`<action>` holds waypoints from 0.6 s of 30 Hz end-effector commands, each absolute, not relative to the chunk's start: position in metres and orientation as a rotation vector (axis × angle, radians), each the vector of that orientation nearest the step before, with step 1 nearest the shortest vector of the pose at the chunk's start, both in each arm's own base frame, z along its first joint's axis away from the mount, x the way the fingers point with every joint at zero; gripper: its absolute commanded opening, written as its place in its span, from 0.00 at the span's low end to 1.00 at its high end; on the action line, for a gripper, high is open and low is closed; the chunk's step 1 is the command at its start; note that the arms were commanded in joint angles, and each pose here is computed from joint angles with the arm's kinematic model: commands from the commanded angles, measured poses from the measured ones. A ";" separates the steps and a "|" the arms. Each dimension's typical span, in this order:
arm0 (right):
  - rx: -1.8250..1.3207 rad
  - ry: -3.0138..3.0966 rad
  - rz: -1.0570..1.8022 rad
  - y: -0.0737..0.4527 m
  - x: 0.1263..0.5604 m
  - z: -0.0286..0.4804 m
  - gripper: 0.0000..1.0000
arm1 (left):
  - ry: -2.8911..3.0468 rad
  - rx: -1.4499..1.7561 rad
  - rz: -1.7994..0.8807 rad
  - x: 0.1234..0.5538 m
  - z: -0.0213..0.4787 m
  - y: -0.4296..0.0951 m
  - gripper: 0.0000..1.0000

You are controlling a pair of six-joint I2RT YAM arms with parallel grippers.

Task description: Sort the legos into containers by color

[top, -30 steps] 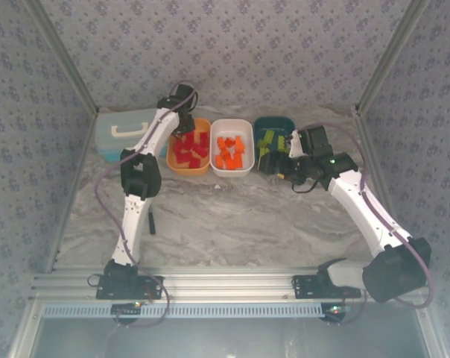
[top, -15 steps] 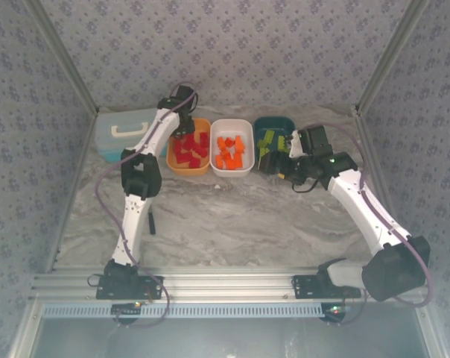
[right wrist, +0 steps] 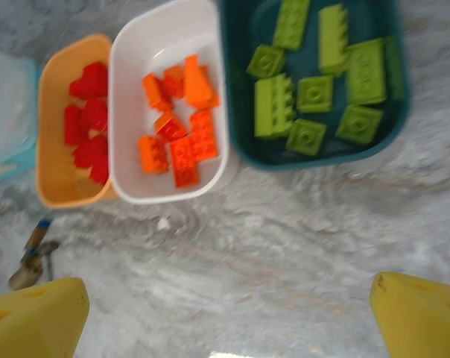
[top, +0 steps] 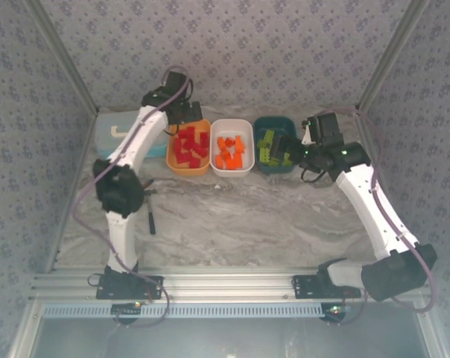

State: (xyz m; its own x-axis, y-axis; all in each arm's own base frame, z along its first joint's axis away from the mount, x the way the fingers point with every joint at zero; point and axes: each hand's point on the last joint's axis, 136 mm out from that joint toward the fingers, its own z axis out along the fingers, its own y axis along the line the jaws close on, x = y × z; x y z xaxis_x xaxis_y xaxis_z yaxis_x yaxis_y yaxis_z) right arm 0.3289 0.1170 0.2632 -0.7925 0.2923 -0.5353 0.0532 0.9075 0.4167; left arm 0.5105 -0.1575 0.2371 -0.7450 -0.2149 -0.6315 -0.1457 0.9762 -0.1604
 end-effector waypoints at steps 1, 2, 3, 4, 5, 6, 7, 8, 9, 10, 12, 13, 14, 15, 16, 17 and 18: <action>0.345 2.426 0.275 0.076 0.325 0.274 1.00 | 2.286 -0.341 -0.228 0.486 0.299 -0.135 0.99; 0.358 2.408 0.225 0.068 0.325 0.278 1.00 | 2.289 -0.348 -0.224 0.473 0.300 -0.127 0.99; 0.364 2.391 0.184 0.062 0.324 0.282 1.00 | 2.288 -0.348 -0.218 0.459 0.300 -0.120 0.99; 0.381 2.380 0.137 0.055 0.324 0.284 1.00 | 2.285 -0.351 -0.201 0.447 0.300 -0.112 0.99; 0.389 2.380 0.114 0.050 0.323 0.284 1.00 | 2.286 -0.366 -0.168 0.430 0.299 -0.102 0.99; 0.416 2.385 0.087 0.044 0.321 0.282 1.00 | 2.288 -0.380 -0.131 0.414 0.295 -0.091 0.99; 0.455 2.392 0.048 0.036 0.319 0.278 1.00 | 2.282 -0.398 -0.091 0.400 0.293 -0.081 0.99; 0.504 2.398 0.004 0.027 0.315 0.270 1.00 | 2.275 -0.432 -0.032 0.384 0.287 -0.066 0.99; 0.533 2.393 -0.012 0.021 0.313 0.261 1.00 | 2.253 -0.496 0.051 0.365 0.280 -0.047 0.99; 0.538 2.366 -0.004 0.018 0.313 0.255 1.00 | 2.227 -0.547 0.136 0.349 0.274 -0.031 0.99; 0.501 2.282 0.007 0.010 0.316 0.232 1.00 | 2.134 -0.627 0.318 0.317 0.255 0.004 0.99; 0.502 2.236 0.014 0.006 0.317 0.221 1.00 | 2.104 -0.649 0.363 0.304 0.244 0.014 0.99; 0.498 2.157 0.028 0.003 0.323 0.213 1.00 | 2.068 -0.665 0.411 0.292 0.232 0.026 0.99; 0.506 2.111 -0.001 -0.004 0.322 0.200 1.00 | 2.045 -0.647 0.451 0.285 0.223 0.033 0.99; 0.498 2.090 -0.032 -0.008 0.322 0.190 1.00 | 2.046 -0.617 0.488 0.280 0.212 0.038 0.99; 0.480 2.081 -0.082 -0.013 0.322 0.181 1.00 | 2.064 -0.569 0.515 0.277 0.202 0.040 0.99; 0.460 2.097 -0.136 -0.017 0.322 0.170 1.00 | 2.089 -0.508 0.539 0.278 0.193 0.040 0.99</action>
State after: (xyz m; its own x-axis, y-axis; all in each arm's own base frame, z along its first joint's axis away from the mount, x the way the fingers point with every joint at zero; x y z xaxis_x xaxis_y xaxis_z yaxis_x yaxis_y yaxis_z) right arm 0.2931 -0.0036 0.1509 -0.6294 0.3377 -0.6999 0.3688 0.9226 0.1134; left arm 0.2685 0.0235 0.1781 -0.6062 -0.2362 -0.7594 -0.5004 0.8554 0.1334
